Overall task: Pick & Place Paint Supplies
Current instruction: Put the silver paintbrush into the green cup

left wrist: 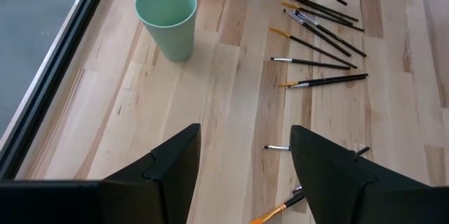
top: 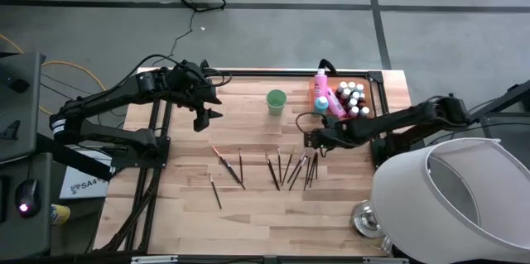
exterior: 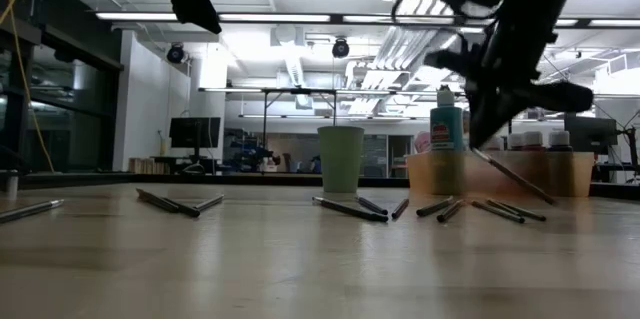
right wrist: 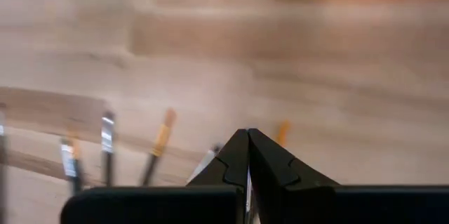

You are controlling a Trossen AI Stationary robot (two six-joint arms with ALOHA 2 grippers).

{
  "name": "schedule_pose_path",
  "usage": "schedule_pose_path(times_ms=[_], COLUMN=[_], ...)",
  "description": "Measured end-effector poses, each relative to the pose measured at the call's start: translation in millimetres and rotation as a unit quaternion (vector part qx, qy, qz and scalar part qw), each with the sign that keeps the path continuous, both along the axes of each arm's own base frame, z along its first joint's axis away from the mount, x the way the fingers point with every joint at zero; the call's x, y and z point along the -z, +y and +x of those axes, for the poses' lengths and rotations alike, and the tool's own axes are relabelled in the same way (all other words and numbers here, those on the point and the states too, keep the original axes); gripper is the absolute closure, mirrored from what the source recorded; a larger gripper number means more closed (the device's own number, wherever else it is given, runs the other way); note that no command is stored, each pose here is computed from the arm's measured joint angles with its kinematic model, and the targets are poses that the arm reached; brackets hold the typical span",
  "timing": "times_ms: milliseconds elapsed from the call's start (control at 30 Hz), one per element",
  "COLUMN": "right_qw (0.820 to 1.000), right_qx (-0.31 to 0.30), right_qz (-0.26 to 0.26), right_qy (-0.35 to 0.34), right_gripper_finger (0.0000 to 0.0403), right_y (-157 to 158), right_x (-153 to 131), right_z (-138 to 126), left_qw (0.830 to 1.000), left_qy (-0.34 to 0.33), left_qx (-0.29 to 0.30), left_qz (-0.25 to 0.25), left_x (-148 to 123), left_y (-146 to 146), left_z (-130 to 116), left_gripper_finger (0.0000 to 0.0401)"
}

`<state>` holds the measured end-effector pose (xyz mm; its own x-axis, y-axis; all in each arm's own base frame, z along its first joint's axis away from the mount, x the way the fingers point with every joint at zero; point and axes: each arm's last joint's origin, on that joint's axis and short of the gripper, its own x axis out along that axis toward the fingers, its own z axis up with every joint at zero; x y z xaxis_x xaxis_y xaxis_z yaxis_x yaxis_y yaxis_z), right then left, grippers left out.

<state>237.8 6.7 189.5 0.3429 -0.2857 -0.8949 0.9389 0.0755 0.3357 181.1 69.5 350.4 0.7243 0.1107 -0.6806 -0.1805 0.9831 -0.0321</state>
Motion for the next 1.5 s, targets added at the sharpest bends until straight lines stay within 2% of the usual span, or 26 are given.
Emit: schedule_pose_path(times_ms=[200, 400, 500, 667, 833, 933, 1000, 1233, 1400, 1500], right_qw=[0.994, 0.966, 0.944, 0.896, 0.845, 0.826, 0.823, 0.837, 0.842, 0.852], right_qx=[-0.005, -0.039, -0.048, -0.068, -0.062, -0.067, -0.067, -0.070, -0.088, -0.097], right_qz=[-0.085, -0.202, -0.266, -0.368, -0.460, -0.491, -0.498, -0.482, -0.473, -0.464], right_qy=[-0.069, -0.154, -0.189, -0.239, -0.265, -0.269, -0.264, -0.249, -0.246, -0.220], right_gripper_finger=[0.0400, 0.0400, 0.0400, 0.0400, 0.0400, 0.0400, 0.0400, 0.0400, 0.0400, 0.0400], right_y=[-4.7, -8.1, -10.0, -19.2, -36.5, -51.4, -63.0, -96.8, -106.5, -110.6], right_x=[-26.6, -53.2, -65.8, -90.5, -114.3, -121.6, -119.0, -96.3, -73.5, -55.6], right_z=[-6.3, 2.0, 9.2, 21.5, 24.7, 24.0, 26.3, 38.8, 56.0, 64.2], left_qw=[1.000, 1.000, 1.000, 1.000, 0.996, 0.991, 0.989, 0.979, 0.970, 0.965], left_qy=[-0.003, -0.004, -0.004, -0.020, -0.088, -0.127, -0.145, -0.201, -0.235, -0.252], left_qx=[-0.002, -0.007, -0.010, -0.016, -0.016, -0.017, -0.018, -0.045, -0.058, -0.063], left_qz=[-0.001, -0.006, -0.009, -0.009, 0.015, 0.030, 0.034, 0.007, -0.025, -0.035], left_x=[-0.4, -0.3, -0.3, -3.5, -20.1, -27.5, -25.4, 1.5, 18.1, 23.3], left_y=[0.2, 0.2, 0.2, 0.0, -3.9, -5.9, -7.2, -9.7, -13.3, -16.4], left_z=[0.3, 0.4, 0.4, -0.1, -9.7, -14.5, -17.8, -23.8, -31.2, -38.5], left_gripper_finger=[0.0187, 0.0187, 0.0187, 0.0187, 0.0187, 0.0187, 0.0187, 0.0187, 0.0187, 0.0187])
